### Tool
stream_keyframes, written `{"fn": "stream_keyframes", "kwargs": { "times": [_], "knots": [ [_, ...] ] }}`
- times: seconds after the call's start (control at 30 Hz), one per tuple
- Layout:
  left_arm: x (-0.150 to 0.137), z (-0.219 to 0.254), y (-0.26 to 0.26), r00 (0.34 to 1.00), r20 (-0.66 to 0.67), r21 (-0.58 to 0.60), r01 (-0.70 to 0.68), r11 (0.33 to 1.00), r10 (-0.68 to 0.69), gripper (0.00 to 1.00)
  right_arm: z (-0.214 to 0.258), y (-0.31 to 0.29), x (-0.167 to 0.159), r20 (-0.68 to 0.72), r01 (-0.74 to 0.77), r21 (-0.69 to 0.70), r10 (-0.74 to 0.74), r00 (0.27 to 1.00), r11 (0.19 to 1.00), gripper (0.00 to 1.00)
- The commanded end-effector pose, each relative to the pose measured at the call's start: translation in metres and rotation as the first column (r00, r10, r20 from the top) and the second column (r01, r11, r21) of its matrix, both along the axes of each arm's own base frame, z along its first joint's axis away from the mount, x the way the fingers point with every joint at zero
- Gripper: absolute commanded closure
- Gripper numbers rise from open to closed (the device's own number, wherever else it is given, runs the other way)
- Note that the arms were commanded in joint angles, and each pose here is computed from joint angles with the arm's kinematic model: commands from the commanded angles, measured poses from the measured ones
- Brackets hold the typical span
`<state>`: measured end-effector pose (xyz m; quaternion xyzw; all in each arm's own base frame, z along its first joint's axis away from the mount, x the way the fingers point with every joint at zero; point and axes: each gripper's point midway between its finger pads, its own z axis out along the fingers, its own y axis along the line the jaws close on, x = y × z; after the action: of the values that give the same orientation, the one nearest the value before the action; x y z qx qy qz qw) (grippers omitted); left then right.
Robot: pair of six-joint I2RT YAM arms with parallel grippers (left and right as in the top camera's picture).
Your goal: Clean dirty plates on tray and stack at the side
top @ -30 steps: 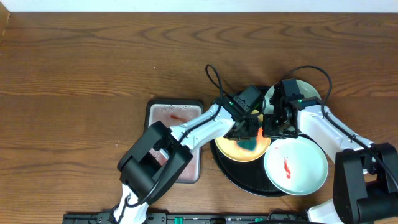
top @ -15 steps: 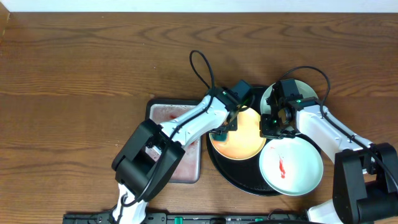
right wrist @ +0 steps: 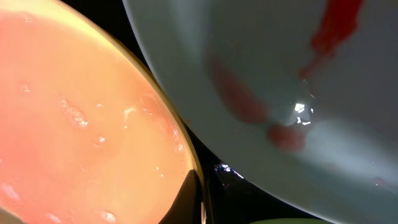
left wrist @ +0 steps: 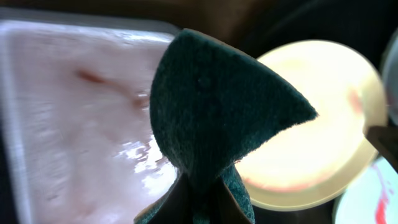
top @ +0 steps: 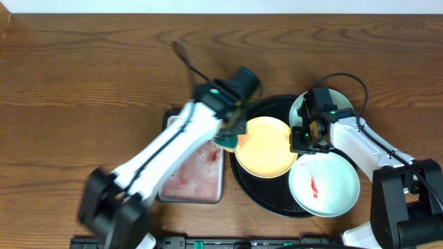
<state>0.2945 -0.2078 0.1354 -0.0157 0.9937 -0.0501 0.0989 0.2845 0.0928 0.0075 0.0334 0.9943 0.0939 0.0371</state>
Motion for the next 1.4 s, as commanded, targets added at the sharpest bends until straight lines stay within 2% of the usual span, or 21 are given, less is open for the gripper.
{"fn": "stream_keyframes", "kwargs": {
  "times": [0.0,0.07,0.1,0.13,0.2,0.3,0.43,0.5,0.57,0.67,0.77,0.83,0.87,0.9,1.03,1.37],
  "knots": [
    [0.007,0.014,0.035,1.000,0.024,0.033,-0.007,0.999,0.007,0.93,0.000,-0.015,0.007,0.033,0.014,-0.070,-0.012,0.999,0.997,0.99],
    [0.006,0.007,0.058,0.999,0.001,0.053,-0.035,0.998,0.035,0.93,0.000,-0.014,0.012,0.055,0.016,-0.065,-0.012,0.998,0.998,0.93],
    [0.005,0.000,0.070,0.998,-0.016,0.065,-0.055,0.996,0.056,0.93,0.001,-0.014,0.014,0.062,0.016,-0.062,-0.012,0.998,0.998,0.93],
    [0.003,-0.007,0.080,0.996,-0.035,0.075,-0.080,0.994,0.083,0.92,0.001,-0.012,0.014,0.065,0.015,-0.055,-0.011,0.998,0.998,0.99],
    [-0.001,-0.025,0.098,0.987,-0.081,0.079,-0.129,0.988,0.135,0.92,0.001,-0.009,0.015,0.064,0.012,-0.039,-0.010,0.998,0.999,0.99],
    [-0.005,-0.049,0.107,0.978,-0.135,0.015,-0.156,0.988,0.157,0.92,0.007,-0.010,0.016,0.070,0.012,-0.042,-0.009,0.997,0.999,0.99],
    [-0.011,-0.065,0.120,0.967,-0.165,0.006,-0.198,0.980,0.196,0.91,0.028,-0.022,0.020,0.131,0.028,-0.117,-0.012,0.991,0.993,0.99],
    [-0.011,-0.066,0.122,0.964,-0.169,0.009,-0.204,0.979,0.203,0.78,0.045,-0.026,0.023,0.193,0.032,-0.165,0.000,0.981,0.986,0.99],
    [-0.011,-0.066,0.122,0.964,-0.169,0.009,-0.205,0.979,0.203,0.69,0.065,-0.026,0.025,0.265,0.030,-0.205,0.026,0.964,0.978,0.99],
    [-0.011,-0.066,0.122,0.964,-0.169,0.009,-0.205,0.979,0.203,0.50,0.096,-0.019,0.024,0.364,0.004,-0.265,0.097,0.926,0.964,0.99],
    [-0.012,-0.066,0.122,0.964,-0.170,0.009,-0.205,0.979,0.203,0.43,0.123,-0.019,0.019,0.441,0.014,-0.356,0.155,0.884,0.934,0.99],
    [-0.012,-0.066,0.122,0.964,-0.170,0.009,-0.205,0.979,0.203,0.32,0.136,-0.020,0.016,0.476,0.022,-0.418,0.198,0.857,0.908,0.99],
    [-0.012,-0.066,0.122,0.964,-0.170,0.009,-0.205,0.979,0.204,0.22,0.143,-0.019,0.014,0.491,0.022,-0.456,0.231,0.840,0.890,0.99],
    [-0.011,-0.066,0.122,0.964,-0.169,0.009,-0.205,0.979,0.204,0.18,0.148,-0.019,0.014,0.499,0.023,-0.480,0.252,0.829,0.877,0.99],
    [-0.011,-0.066,0.122,0.964,-0.169,0.009,-0.205,0.979,0.204,0.18,0.164,-0.015,0.011,0.533,0.042,-0.554,0.315,0.786,0.832,0.99],
    [-0.011,-0.066,0.122,0.964,-0.169,0.009,-0.206,0.979,0.204,0.17,0.191,-0.002,0.006,0.512,0.017,-0.714,0.506,0.694,0.700,0.99]
  ]
}}
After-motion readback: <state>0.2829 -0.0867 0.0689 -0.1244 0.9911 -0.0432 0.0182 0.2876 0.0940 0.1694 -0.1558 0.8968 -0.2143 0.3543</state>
